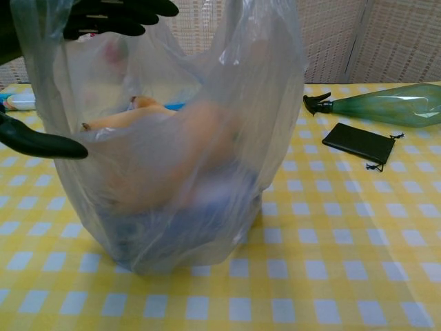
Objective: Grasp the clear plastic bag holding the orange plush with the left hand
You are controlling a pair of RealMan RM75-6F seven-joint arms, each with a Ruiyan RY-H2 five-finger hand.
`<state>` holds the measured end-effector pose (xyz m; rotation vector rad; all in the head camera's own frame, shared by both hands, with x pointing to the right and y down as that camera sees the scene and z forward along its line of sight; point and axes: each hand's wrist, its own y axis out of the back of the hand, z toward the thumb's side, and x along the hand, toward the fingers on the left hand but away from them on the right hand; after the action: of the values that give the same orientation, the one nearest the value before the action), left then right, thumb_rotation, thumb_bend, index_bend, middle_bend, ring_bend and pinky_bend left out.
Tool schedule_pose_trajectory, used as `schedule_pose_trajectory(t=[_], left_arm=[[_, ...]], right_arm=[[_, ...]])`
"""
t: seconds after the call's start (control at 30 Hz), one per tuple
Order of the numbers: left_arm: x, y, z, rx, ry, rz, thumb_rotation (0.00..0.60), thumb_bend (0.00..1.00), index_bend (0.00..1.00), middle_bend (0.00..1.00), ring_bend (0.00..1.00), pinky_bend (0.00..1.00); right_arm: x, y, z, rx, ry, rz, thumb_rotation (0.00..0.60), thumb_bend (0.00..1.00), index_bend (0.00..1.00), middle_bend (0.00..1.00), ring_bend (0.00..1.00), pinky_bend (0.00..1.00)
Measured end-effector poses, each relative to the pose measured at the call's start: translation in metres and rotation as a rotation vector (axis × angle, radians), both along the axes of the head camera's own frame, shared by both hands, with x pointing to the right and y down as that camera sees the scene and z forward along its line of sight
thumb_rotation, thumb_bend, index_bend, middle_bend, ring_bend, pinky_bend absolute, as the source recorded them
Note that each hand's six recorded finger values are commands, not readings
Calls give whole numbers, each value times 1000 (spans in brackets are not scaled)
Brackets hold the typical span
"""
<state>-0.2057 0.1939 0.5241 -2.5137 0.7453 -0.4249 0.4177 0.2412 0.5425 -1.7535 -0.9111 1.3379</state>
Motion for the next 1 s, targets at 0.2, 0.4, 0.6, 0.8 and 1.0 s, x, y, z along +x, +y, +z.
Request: schedule_pose_trajectory(t=[0.2, 0.4, 0.6, 0.8, 1.0], left_arm=[[22, 0, 4, -18, 23, 54, 600, 134, 92, 144, 107, 108], [44, 2, 8, -44, 41, 102, 600, 133, 97, 154, 107, 108], [68, 0, 13, -113, 55, 161, 600, 131, 101, 154, 107, 108], [94, 2, 12, -231, 111, 221, 591, 131, 104, 154, 108, 108], [120, -4, 9, -354, 180, 260, 586, 130, 104, 155, 108, 109]], right_arm=[[0, -1, 1, -6, -3, 2, 600, 259, 0, 0, 0, 0], [1, -2, 1, -5, -3, 7, 600, 259, 0, 0, 0, 0], [5, -4, -2, 0, -13, 20, 600, 259, 0, 0, 0, 0], [10, -4, -5, 10, -10, 33, 600, 259, 0, 0, 0, 0], [14, -5, -8, 20, -14, 46, 600, 258, 0, 0, 0, 0]])
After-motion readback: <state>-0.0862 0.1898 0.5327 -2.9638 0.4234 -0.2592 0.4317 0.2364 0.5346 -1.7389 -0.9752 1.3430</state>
